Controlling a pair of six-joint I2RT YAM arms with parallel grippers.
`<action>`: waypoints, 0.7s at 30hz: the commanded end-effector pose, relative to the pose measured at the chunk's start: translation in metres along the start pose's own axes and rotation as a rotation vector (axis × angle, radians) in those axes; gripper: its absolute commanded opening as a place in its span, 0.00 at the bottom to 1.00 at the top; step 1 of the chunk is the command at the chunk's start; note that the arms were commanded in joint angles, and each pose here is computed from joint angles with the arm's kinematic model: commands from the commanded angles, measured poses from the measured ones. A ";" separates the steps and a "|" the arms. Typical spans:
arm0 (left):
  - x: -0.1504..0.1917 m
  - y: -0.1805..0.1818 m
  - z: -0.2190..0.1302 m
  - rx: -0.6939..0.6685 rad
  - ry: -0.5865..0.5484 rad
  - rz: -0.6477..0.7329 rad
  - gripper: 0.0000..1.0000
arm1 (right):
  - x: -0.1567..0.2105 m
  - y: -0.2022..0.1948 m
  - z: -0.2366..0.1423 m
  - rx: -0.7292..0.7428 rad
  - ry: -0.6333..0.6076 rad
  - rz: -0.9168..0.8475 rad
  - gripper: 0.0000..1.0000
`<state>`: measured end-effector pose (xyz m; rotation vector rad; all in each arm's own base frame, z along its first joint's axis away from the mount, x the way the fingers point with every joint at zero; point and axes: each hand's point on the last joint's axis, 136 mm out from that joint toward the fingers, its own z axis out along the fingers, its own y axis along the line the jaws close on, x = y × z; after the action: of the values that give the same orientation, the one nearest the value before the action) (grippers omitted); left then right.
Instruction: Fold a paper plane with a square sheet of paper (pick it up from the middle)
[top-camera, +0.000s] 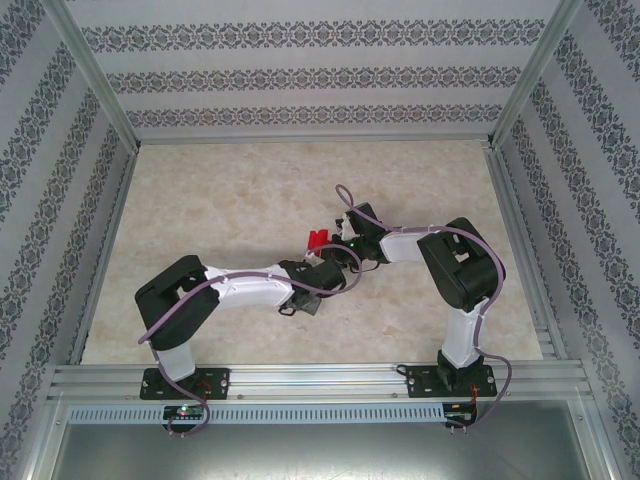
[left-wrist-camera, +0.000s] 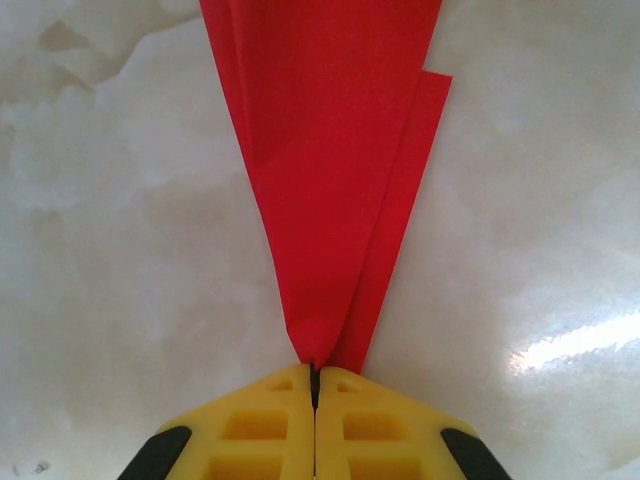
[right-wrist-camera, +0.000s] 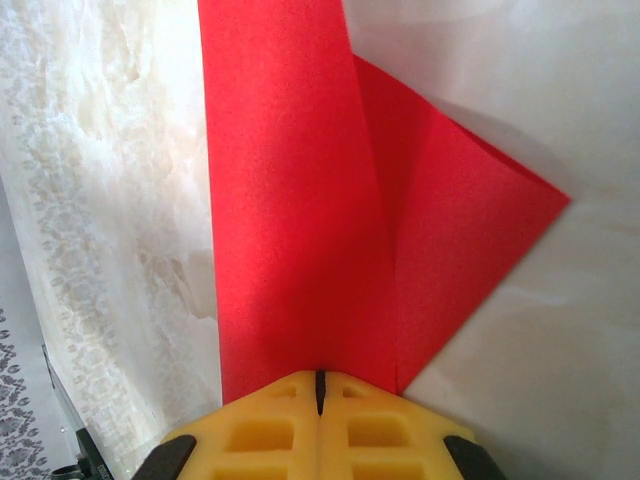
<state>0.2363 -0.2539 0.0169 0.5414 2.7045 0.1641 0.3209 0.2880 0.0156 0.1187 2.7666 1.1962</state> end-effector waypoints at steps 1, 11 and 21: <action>0.016 0.008 0.007 -0.088 0.061 0.113 0.08 | 0.019 -0.043 0.008 0.138 0.035 0.048 0.04; 0.014 0.002 0.001 -0.088 0.047 0.176 0.20 | 0.020 -0.045 0.010 0.137 0.039 0.052 0.04; -0.003 -0.004 -0.029 0.029 -0.060 0.145 0.36 | 0.018 -0.042 0.010 0.127 0.039 0.048 0.04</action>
<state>0.2303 -0.2526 0.0295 0.7013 2.6478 0.2157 0.3212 0.2882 0.0159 0.1170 2.7636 1.1980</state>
